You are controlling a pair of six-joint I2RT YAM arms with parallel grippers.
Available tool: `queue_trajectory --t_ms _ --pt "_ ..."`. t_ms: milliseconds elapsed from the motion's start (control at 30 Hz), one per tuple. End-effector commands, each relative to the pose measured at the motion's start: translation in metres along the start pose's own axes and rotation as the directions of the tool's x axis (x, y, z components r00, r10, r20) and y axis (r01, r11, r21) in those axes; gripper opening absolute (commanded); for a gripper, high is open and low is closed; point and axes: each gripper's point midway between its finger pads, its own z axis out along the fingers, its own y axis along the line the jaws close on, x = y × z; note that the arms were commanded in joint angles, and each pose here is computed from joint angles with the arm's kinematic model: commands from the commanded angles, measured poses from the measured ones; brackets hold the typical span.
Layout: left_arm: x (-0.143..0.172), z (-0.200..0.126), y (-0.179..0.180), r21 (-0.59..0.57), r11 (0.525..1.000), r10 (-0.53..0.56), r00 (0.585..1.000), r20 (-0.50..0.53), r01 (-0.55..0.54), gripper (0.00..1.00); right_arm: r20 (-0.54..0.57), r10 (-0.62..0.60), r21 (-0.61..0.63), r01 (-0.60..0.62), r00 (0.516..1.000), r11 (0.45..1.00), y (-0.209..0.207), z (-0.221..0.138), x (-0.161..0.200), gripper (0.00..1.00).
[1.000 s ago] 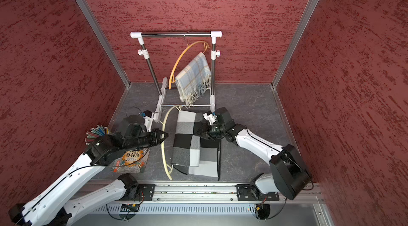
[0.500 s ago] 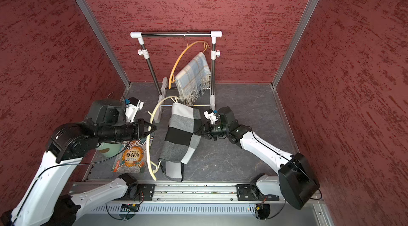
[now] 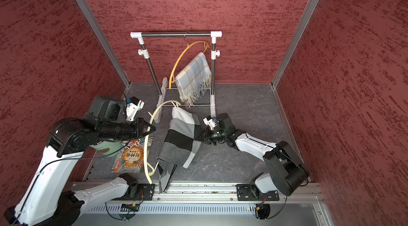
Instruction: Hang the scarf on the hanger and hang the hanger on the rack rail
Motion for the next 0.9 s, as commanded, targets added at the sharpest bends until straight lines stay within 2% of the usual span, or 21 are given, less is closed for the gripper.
queue_trajectory --t_ms 0,233,867 --pt "-0.036 -0.033 -0.014 0.045 0.995 0.075 0.965 0.251 -0.089 0.00 0.014 0.127 0.099 -0.127 0.992 0.987 -0.050 0.000 0.006 0.00" --pt "-0.048 -0.036 -0.021 0.082 0.986 0.108 0.930 0.352 -0.145 0.00 -0.006 0.182 0.066 -0.181 0.983 0.981 -0.059 0.001 0.020 0.00" --pt "-0.060 -0.053 -0.026 0.070 0.970 0.174 0.863 0.474 -0.234 0.00 -0.065 0.126 -0.099 -0.132 0.990 0.986 0.020 -0.044 0.059 0.00"
